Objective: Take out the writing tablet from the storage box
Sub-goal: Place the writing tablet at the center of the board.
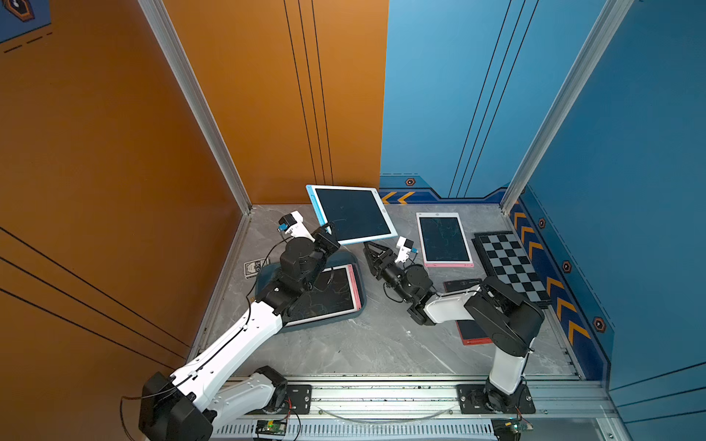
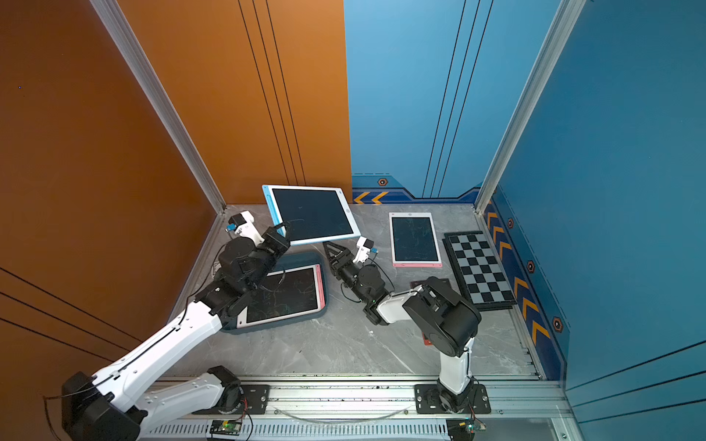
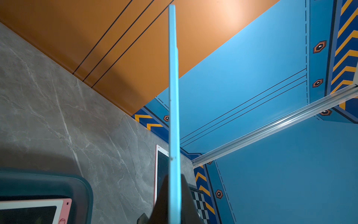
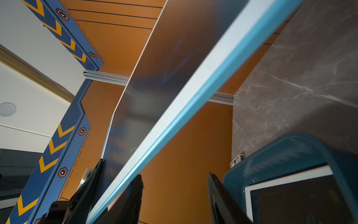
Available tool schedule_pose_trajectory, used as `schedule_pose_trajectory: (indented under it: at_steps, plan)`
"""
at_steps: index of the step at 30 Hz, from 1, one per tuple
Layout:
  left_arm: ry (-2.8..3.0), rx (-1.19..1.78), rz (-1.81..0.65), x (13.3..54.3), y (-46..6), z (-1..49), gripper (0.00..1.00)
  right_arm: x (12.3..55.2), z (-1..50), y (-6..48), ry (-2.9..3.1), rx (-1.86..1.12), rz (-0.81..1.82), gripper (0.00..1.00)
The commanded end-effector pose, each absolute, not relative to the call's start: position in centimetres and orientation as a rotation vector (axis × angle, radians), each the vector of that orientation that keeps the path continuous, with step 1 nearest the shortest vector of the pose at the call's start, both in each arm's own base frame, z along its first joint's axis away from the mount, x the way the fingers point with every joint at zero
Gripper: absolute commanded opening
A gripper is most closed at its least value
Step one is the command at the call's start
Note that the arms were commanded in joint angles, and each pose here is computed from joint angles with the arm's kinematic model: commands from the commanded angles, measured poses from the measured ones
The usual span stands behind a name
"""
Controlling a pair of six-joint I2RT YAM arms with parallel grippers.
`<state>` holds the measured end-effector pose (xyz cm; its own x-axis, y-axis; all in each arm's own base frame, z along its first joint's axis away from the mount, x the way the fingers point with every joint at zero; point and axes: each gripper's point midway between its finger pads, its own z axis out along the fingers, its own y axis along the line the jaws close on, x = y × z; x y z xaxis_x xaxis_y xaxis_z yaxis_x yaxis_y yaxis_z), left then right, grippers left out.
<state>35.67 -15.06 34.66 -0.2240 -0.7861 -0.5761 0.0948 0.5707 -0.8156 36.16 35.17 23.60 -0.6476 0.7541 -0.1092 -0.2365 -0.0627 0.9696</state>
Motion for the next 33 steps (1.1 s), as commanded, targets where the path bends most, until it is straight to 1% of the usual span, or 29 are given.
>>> schedule_pose_trajectory:
  at_steps: [1,7,9,16,20,26,28,30,33]
  plan:
    - [1.521,-0.627,-0.918,35.8,-13.2,36.3,0.0,35.6,26.1,35.8,1.439,0.523,1.878,0.57]
    - [1.469,-0.693,-0.931,35.9,-10.2,36.6,0.0,35.2,28.2,36.7,1.406,0.464,1.924,0.58]
    - [1.462,-0.695,-0.949,35.7,-10.0,36.8,0.0,35.6,28.4,36.9,1.397,0.466,1.933,0.58]
    - [1.473,-0.677,-1.024,35.3,-11.3,36.5,0.0,37.5,27.5,39.0,1.404,0.523,2.013,0.56]
    - [1.479,-0.655,-1.036,35.5,-12.0,36.8,0.0,37.8,26.2,39.5,1.425,0.569,2.031,0.55]
    - [1.52,-0.641,-1.075,35.7,-13.7,35.7,0.0,38.4,27.5,39.2,1.382,0.549,2.018,0.53]
    - [1.53,-0.647,-1.095,35.7,-14.1,35.2,0.0,38.7,28.2,39.3,1.362,0.544,2.032,0.46]
    - [1.546,-0.643,-1.114,35.6,-14.8,34.6,0.0,39.1,28.8,39.4,1.342,0.544,2.045,0.34]
    - [1.557,-0.637,-1.124,35.4,-15.2,34.3,0.0,39.2,29.3,39.3,1.328,0.546,2.049,0.24]
